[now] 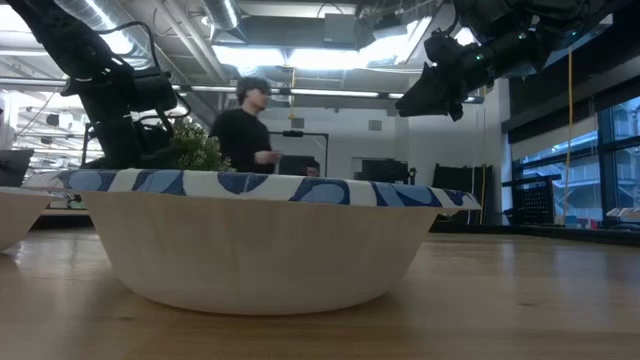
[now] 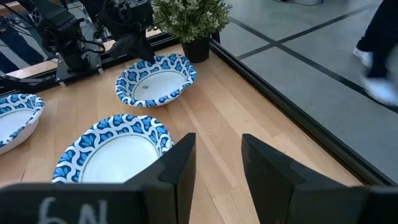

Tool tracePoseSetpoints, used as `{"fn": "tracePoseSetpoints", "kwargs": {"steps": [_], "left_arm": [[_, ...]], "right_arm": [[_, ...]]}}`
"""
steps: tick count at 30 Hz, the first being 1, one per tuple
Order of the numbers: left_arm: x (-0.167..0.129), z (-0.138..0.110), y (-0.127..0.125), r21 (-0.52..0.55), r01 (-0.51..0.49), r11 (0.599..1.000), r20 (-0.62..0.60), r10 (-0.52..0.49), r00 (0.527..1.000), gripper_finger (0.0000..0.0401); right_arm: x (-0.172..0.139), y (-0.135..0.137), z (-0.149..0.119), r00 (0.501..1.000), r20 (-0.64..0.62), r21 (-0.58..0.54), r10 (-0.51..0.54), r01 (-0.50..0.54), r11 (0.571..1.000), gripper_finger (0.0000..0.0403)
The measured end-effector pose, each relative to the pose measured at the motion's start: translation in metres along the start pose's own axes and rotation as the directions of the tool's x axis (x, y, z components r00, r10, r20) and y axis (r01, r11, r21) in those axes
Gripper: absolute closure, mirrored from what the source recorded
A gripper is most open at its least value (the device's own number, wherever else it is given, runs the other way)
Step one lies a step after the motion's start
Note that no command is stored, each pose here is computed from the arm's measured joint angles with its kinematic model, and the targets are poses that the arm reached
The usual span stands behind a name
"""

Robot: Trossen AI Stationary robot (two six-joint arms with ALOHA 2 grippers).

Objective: Nest bowls inside each other
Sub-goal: Stack the white patterned bowl on top of the top right white patterned bowl

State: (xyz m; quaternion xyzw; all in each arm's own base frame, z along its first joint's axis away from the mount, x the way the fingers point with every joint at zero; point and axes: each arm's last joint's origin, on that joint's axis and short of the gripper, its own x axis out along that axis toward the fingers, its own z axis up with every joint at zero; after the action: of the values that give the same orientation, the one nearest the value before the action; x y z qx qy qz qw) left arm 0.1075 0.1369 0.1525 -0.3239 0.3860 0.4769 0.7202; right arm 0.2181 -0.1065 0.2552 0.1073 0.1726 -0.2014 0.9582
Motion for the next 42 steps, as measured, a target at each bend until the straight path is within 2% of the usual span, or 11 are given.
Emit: {"fn": "tracePoseSetpoints", "kwargs": {"steps": [10,27,34,42], "left_arm": [[0.000,0.000,0.000,-0.003,0.006,1.000,0.000,-0.006,1.000,0.0373],[0.000,0.003,-0.003,0.008,0.082,0.997,0.018,-0.082,0.996,0.0384],[-0.005,0.015,-0.009,0.015,0.224,0.974,0.096,-0.225,0.970,0.0387],[-0.027,0.048,-0.013,0.065,0.254,0.965,0.203,-0.262,0.944,0.0399]], "right_arm": [[0.000,0.000,0.000,1.000,0.000,-0.009,0.000,0.000,1.000,0.0273],[0.000,-0.005,-0.001,1.000,-0.014,-0.009,-0.019,0.019,1.000,0.0273],[0.000,-0.005,-0.002,0.999,-0.025,-0.010,-0.021,0.020,1.000,0.0273],[0.000,-0.005,-0.003,0.999,-0.040,-0.012,-0.022,0.022,1.000,0.0273]]}}
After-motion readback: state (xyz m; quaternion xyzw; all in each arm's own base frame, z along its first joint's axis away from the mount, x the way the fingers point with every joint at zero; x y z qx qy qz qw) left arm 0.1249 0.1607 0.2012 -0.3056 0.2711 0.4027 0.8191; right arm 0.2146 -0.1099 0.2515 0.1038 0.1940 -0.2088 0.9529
